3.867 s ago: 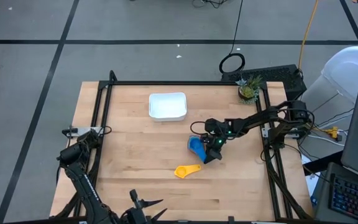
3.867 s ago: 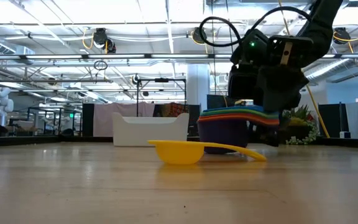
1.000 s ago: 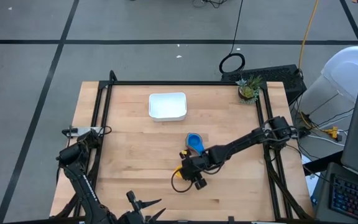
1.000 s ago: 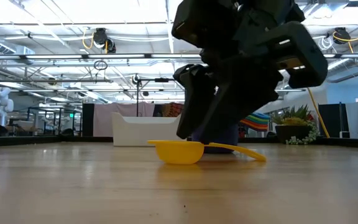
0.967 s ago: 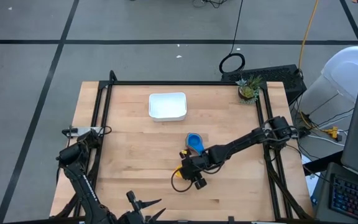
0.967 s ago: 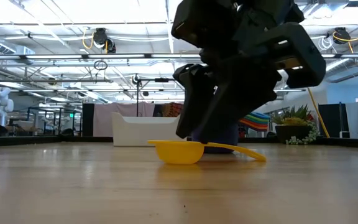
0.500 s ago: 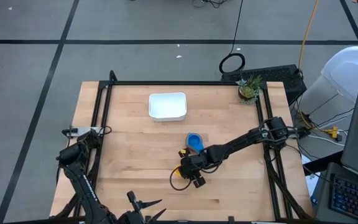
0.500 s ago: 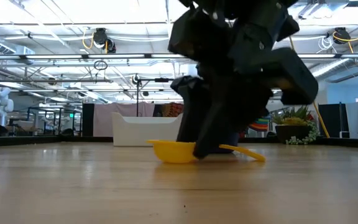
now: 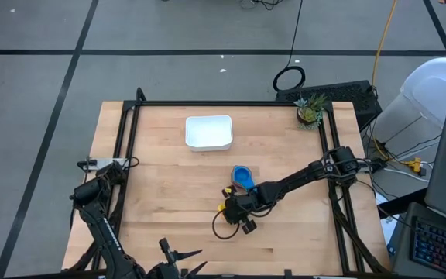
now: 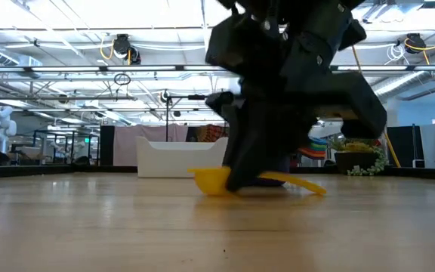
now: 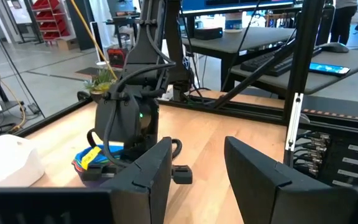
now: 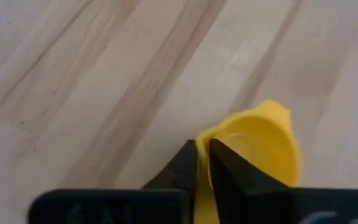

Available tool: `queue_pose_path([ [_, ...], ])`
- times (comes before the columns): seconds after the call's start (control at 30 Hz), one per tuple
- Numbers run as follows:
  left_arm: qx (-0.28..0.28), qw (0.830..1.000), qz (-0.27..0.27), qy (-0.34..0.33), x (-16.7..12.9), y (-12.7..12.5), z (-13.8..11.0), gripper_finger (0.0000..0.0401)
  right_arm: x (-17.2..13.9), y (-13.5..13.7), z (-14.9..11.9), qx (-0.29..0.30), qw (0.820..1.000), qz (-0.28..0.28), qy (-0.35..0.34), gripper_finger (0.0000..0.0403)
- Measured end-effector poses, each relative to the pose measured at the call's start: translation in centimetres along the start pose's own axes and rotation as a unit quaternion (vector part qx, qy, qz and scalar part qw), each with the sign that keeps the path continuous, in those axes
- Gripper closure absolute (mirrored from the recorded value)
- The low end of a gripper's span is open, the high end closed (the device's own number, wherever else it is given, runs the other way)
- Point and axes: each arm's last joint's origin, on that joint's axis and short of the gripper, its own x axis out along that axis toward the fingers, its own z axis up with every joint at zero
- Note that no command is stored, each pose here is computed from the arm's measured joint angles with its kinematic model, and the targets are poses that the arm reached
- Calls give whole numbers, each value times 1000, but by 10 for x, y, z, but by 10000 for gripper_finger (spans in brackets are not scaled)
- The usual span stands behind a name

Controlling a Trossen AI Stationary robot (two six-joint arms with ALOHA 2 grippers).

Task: Nest measuring cups in basket
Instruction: Stack the yellow measuring cup on top of the stacked measuring cups

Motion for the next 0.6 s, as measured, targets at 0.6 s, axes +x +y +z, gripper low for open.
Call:
queue_pose_path([
  [0.6,2,1000,0,0,0,0,0,249,-113,-21,56,25,977,-211,2,401],
])
